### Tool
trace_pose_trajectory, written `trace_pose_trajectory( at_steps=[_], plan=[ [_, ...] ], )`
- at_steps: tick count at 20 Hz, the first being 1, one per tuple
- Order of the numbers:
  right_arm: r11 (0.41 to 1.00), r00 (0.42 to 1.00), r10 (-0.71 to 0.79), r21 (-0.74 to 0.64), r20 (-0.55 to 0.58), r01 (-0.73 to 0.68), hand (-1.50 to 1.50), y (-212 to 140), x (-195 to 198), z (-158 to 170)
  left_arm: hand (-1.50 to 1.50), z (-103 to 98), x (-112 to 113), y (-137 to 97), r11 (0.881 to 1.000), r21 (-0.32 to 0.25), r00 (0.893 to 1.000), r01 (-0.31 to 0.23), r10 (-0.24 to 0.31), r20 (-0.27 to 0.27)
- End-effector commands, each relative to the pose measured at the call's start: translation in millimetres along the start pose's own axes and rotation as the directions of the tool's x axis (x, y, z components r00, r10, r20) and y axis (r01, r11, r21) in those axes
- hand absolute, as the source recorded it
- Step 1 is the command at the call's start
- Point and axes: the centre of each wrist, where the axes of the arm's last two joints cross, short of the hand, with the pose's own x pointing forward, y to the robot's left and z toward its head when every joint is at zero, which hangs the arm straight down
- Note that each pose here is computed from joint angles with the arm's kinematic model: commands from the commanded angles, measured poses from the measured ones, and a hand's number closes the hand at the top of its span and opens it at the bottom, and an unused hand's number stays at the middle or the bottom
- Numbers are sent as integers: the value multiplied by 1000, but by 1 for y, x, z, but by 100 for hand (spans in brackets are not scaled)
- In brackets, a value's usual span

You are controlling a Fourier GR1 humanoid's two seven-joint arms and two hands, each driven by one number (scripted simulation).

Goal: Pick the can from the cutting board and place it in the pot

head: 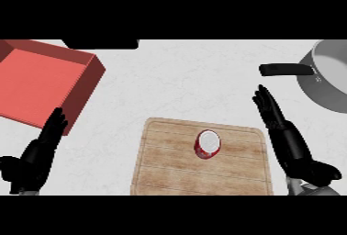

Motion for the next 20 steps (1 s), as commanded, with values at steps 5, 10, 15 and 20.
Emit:
trace_pose_trajectory(
  at_steps=[5, 10, 15, 20],
  plan=[
    [975, 794, 221, -147, 567, -166, 150, -37, 83, -5, 0, -12, 22, -21, 992, 71, 982, -102, 89, 167],
    [736, 841, 506, -606, 194, -303, -150, -60, 40, 42, 0, -6, 13, -52, 980, 49, 967, -193, 182, 179],
    [797, 739, 502, -572, 449, -193, -150, 13, 55, 81, 0, -12, 15, -57, 985, 25, 966, -171, 162, 201],
    [792, 736, 563, -498, 376, -352, -150, 31, 70, 133, 0, -19, 19, -89, 983, -7, 962, -184, 182, 206]
  ],
)
